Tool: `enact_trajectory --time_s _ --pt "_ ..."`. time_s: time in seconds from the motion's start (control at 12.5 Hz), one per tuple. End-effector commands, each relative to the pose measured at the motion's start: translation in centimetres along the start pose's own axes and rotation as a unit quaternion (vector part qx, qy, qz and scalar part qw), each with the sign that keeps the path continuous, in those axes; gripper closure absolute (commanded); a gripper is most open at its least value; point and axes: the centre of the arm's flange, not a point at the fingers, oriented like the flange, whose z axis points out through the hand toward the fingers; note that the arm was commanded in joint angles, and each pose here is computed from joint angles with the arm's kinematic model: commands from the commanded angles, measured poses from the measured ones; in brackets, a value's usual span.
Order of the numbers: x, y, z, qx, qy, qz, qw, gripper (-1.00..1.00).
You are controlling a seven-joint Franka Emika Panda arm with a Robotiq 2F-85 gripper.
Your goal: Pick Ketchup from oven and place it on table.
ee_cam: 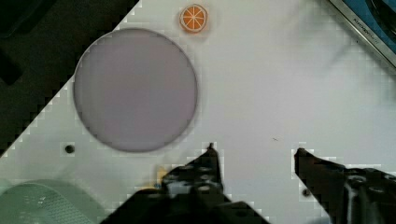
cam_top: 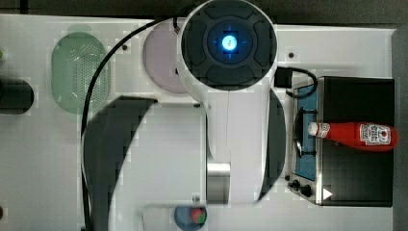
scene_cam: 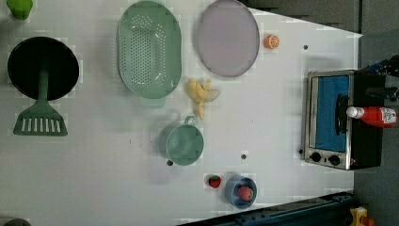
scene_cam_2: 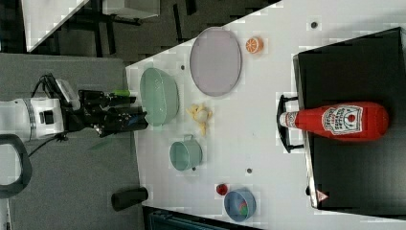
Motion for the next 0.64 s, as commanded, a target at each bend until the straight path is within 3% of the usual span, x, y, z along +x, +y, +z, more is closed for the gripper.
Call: enact_trajectory --time_s 0.08,0.24,0.64 --pt "-6.2 9.6 -6.4 -0.01 -0.009 0.037 0.999 -0.58" --pt "-6.0 9.7 -6.4 -0.009 -0.008 0.039 0.999 -0.99" --pt "-1.4 13.9 -5.6 -0.003 -0.018 0.1 0.995 -1.0"
